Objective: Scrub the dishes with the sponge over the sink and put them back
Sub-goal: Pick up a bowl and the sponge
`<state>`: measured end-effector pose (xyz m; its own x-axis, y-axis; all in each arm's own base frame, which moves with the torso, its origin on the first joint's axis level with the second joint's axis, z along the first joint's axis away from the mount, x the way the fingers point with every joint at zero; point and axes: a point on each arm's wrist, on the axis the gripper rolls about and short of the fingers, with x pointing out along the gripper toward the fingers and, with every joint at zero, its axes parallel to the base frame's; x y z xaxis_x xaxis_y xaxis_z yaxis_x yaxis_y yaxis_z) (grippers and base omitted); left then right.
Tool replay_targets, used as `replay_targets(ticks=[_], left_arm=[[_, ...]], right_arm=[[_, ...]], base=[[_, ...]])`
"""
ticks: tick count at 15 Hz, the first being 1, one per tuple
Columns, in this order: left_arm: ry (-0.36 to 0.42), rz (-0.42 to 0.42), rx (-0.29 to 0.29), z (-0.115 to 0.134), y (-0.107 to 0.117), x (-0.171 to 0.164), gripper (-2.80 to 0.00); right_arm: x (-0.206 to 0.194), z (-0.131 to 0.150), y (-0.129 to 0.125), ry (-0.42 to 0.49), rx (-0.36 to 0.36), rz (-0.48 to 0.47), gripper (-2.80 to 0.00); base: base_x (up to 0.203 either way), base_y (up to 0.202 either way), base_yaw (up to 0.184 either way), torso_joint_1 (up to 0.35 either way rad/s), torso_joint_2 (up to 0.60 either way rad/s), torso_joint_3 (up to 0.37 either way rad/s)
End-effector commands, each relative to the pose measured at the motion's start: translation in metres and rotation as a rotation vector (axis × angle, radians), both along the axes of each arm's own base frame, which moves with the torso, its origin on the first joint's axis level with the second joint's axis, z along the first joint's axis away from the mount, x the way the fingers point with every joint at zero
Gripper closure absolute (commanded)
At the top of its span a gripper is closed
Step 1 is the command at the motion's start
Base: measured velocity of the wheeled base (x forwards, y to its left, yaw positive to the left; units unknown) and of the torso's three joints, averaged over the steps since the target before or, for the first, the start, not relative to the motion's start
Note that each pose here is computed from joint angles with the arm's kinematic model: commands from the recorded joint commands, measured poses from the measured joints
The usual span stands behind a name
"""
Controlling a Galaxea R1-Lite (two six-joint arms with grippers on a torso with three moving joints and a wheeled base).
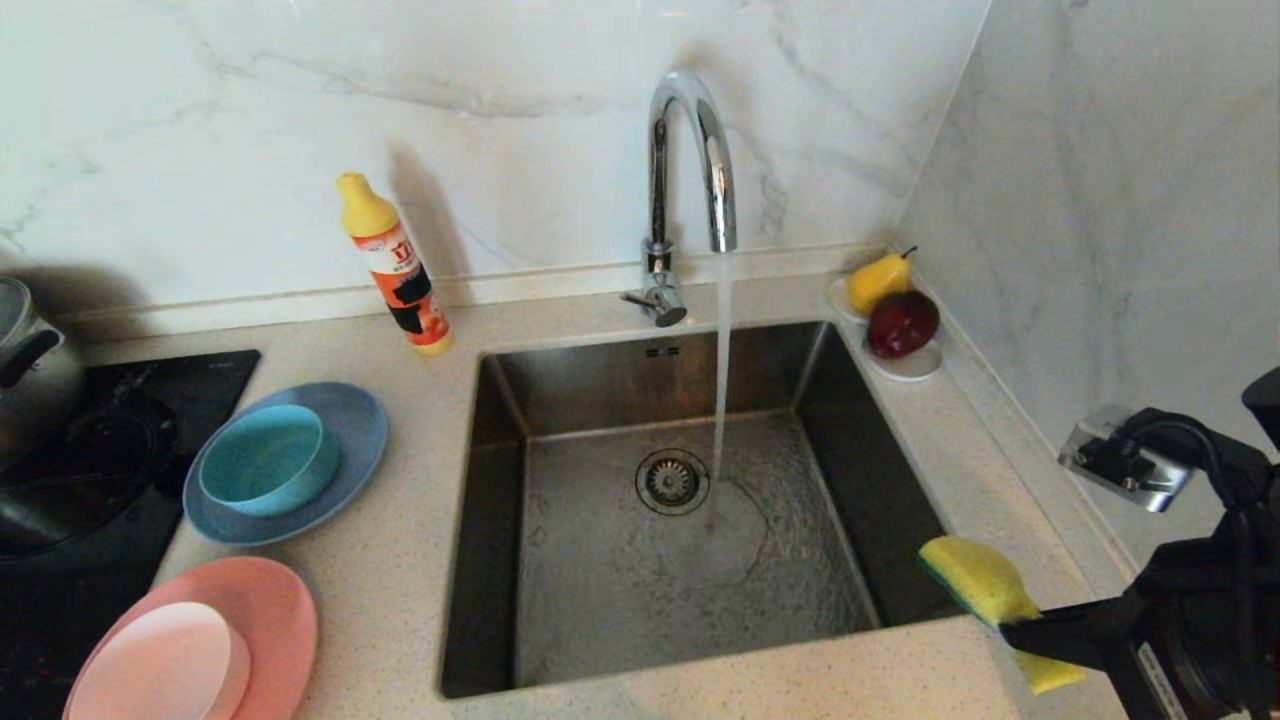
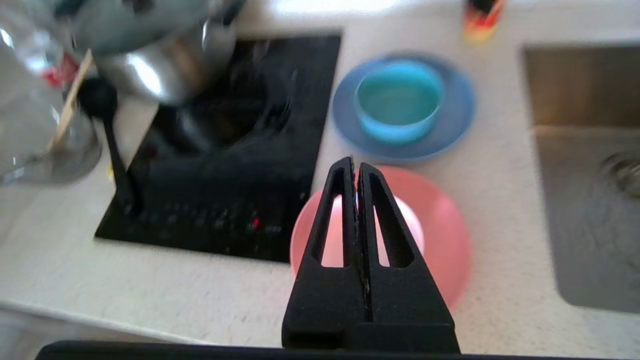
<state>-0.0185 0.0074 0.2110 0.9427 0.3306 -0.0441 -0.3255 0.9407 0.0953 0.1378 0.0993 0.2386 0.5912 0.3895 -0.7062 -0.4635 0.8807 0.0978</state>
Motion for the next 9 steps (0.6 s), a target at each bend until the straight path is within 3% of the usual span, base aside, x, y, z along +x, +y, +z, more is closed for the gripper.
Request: replay_targets(ticks=[1,4,9], left_arm=[[0.220,0.025,-0.050,0.010,0.000,0.060,0.00],[0.374,0.082,-0.155,0.019,0.004,0.133,0.00],[0.443,0.138,-0.361,0.028,0.036,0.229,0.00]], right_arm=[[0.002,0.005,0.002,-0.018,0.014,0.001,0.00],[0.004,0.003,0.004,-0.015,0.009,0.006,0.00],[0.013,0.000,0.011,-0.006,0.004,0.010,0.00]], base=[[0.000,0.000,0.000,0.000,0.00,0.000],[0.000,0.000,0.000,0.000,0.00,0.000],[0.000,0.000,0.000,0.000,0.00,0.000]])
